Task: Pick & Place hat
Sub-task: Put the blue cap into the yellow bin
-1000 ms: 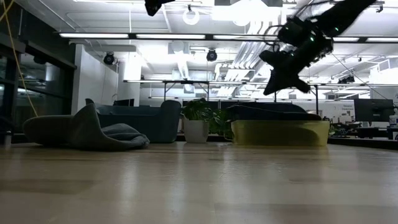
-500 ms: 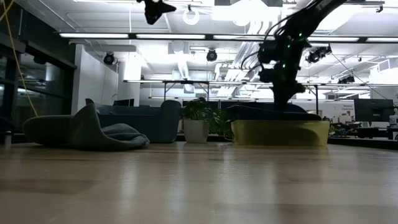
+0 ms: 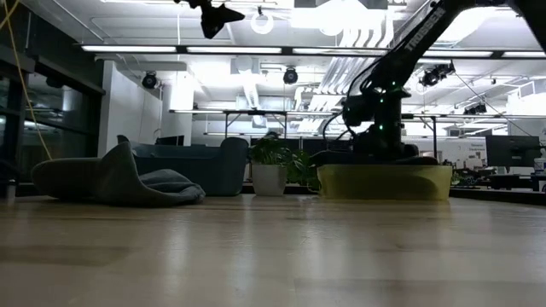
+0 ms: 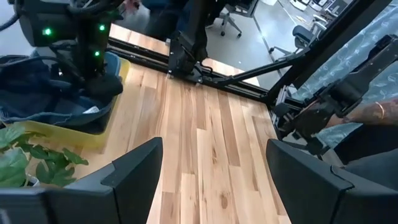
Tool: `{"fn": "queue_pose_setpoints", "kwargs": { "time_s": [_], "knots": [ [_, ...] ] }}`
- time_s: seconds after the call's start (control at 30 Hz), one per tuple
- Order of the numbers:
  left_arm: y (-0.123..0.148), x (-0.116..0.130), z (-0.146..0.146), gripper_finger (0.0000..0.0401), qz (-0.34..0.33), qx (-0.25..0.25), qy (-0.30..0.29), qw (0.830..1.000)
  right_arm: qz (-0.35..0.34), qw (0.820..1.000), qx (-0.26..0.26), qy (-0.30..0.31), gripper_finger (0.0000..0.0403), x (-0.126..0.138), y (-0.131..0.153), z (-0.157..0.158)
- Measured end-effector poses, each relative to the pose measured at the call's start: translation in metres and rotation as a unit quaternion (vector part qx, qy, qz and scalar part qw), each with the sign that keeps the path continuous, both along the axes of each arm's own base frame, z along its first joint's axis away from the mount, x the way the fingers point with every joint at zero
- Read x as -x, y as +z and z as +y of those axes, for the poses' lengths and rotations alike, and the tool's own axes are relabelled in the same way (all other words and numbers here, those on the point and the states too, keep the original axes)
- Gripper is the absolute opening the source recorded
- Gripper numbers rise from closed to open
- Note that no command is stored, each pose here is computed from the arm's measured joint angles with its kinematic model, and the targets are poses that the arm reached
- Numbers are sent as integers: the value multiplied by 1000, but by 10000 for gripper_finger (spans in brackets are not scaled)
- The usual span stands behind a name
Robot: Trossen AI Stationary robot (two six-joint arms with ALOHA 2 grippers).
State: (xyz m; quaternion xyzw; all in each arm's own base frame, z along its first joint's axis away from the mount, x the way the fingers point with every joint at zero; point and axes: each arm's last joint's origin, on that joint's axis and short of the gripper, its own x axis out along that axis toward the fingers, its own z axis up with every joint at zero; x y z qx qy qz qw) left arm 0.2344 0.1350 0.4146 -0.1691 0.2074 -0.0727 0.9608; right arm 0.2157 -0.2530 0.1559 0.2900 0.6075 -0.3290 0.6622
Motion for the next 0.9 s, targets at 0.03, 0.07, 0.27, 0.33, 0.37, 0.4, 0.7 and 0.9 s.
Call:
{"fn": "queue_pose_setpoints", "kwargs": {
  "time_s": [0.03, 0.07, 0.27, 0.33, 0.37, 0.4, 0.7, 0.9],
  "knots": [
    [0, 0, 0, 284, 0, 0, 0, 1000, 3, 1000, -4, 0, 0, -1, -4, -1],
    [0, 0, 0, 284, 0, 0, 0, 1000, 6, 1000, -9, 1, 0, -1, -8, -1],
    [0, 0, 0, 284, 1, 1, 0, 1000, 16, 1000, -24, 8, 0, -3, -20, -3],
    [0, 0, 0, 284, 1, 1, 0, 1000, 15, 1000, -24, 8, 0, -3, -21, -3],
    [0, 0, 0, 284, 1, 1, 0, 1000, 15, 1000, -25, 9, 0, -3, -21, -3],
    [0, 0, 0, 284, 1, 1, 0, 1000, 14, 1000, -25, 9, 0, -3, -21, -3],
    [0, 0, 0, 284, 0, 0, 0, 1000, 1, 1000, 4, 8, 0, 3, 4, 2],
    [0, 0, 0, 284, 0, 2, 1, 1000, -22, 999, 41, -1, 0, 10, 37, 10]
  ]
}}
